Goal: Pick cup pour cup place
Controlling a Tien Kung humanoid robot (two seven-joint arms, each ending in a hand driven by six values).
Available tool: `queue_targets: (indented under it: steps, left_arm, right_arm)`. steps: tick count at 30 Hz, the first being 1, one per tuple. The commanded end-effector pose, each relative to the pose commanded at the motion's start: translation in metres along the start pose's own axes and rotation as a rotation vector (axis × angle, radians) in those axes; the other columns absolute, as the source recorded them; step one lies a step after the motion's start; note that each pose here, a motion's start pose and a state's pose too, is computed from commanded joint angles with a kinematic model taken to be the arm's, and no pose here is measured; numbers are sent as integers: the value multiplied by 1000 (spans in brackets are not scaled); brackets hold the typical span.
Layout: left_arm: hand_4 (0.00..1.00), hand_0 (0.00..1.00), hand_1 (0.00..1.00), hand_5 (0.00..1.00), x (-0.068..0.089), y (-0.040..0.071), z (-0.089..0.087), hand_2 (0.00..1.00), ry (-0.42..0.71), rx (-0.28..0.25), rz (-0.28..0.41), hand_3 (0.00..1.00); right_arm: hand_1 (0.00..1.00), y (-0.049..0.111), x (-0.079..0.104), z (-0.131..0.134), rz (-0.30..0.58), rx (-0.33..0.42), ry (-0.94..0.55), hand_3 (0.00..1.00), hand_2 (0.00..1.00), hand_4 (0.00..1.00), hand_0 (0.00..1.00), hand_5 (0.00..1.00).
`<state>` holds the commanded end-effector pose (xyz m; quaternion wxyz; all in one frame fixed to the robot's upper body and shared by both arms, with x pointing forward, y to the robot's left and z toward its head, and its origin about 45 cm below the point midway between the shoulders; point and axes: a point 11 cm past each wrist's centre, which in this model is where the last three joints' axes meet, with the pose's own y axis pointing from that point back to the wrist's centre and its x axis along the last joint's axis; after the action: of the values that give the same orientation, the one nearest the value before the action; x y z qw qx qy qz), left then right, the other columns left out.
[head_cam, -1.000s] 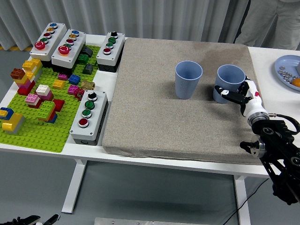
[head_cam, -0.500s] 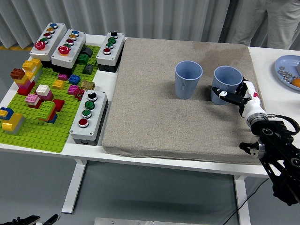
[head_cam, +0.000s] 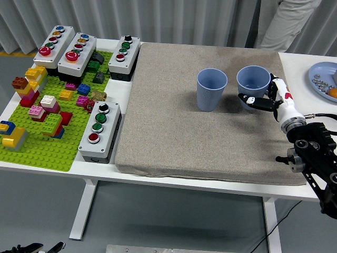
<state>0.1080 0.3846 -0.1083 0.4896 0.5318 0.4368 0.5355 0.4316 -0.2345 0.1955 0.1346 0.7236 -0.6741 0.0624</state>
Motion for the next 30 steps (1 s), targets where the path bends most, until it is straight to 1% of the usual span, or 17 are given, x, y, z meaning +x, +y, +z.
queue_targets:
  steps: [7,8,13,14,22,30]
  left_arm:
    - [511,766,782,998,1,1,5,820,6,-9,3,702]
    - [510,766,782,998,1,1,5,821,5,-9,4,702]
    - [510,766,782,998,1,1,5,821,11,-10,4,702]
    - [510,766,782,998,2,1,5,821,9,-10,5,702]
    - [510,765,782,998,2,1,6,821,7,-11,6,701]
    - [510,765,782,998,3,2,8,821,7,-13,7,701]
  right_arm:
    - [692,-5,1,-14,-10,42,72,658,599,784,813,140]
    - [693,-5,1,-15,-11,45,76,658,599,803,813,154]
    - [693,-8,-1,-26,-10,85,129,658,599,803,813,154]
    - [693,-9,-2,-30,-9,99,150,658,599,763,815,120]
    - [693,-10,-10,-42,-13,155,246,654,597,756,815,115]
    - [693,-11,-12,-50,-10,202,317,654,594,752,818,116]
